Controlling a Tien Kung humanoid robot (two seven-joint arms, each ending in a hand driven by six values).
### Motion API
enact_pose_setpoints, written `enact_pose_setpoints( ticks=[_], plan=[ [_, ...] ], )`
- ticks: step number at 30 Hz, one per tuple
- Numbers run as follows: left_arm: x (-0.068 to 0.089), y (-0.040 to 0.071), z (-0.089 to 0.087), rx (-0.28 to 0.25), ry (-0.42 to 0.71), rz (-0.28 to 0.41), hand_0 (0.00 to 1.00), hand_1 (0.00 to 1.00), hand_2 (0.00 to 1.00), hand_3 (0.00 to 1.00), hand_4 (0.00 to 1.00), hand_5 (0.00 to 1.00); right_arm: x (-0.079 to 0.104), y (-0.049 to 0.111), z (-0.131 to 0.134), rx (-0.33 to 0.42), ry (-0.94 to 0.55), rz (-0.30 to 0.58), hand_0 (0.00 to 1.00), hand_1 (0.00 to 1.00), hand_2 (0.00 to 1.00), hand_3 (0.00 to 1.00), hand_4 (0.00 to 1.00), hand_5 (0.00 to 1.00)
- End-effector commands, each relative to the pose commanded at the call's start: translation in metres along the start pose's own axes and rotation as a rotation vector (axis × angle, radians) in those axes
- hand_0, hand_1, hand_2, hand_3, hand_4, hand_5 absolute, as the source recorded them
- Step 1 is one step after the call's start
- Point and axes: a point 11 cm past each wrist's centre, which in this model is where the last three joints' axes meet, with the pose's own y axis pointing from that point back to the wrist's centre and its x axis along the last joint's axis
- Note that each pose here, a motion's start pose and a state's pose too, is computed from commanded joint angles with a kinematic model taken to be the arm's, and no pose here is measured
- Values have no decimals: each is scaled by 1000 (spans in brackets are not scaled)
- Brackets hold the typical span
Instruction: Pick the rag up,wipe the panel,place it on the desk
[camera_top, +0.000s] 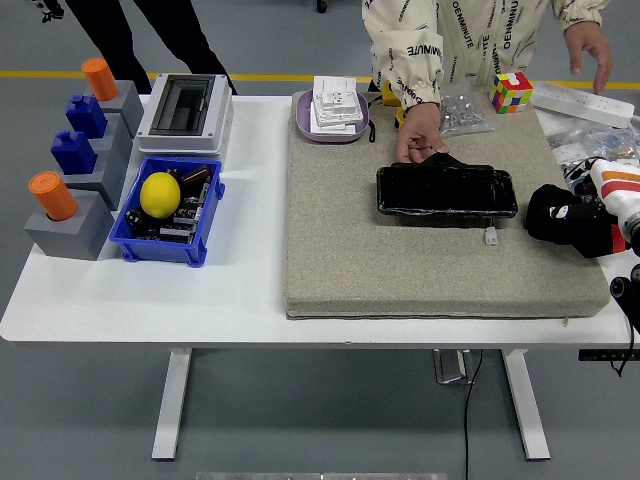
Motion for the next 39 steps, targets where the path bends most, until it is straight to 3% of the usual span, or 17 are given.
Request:
enact_pose_setpoints(
  ticks=[13,24,39],
  plan=[
    [1,0,-2,4,-3,2,643,694,736,564,598,468,-3,1,0,-3,2,-7,596,583,677,700,998,547],
    [2,0,-1,1,-12,2,643,694,736,564,599,468,-3,-2,-27,40,-25,2,592,584,674,694,998,545],
    [2,0,-2,3,-10,4,643,693,737,564,598,469,-5,0,-20,27,-13,-9,592,583,672,694,998,540]
  ],
)
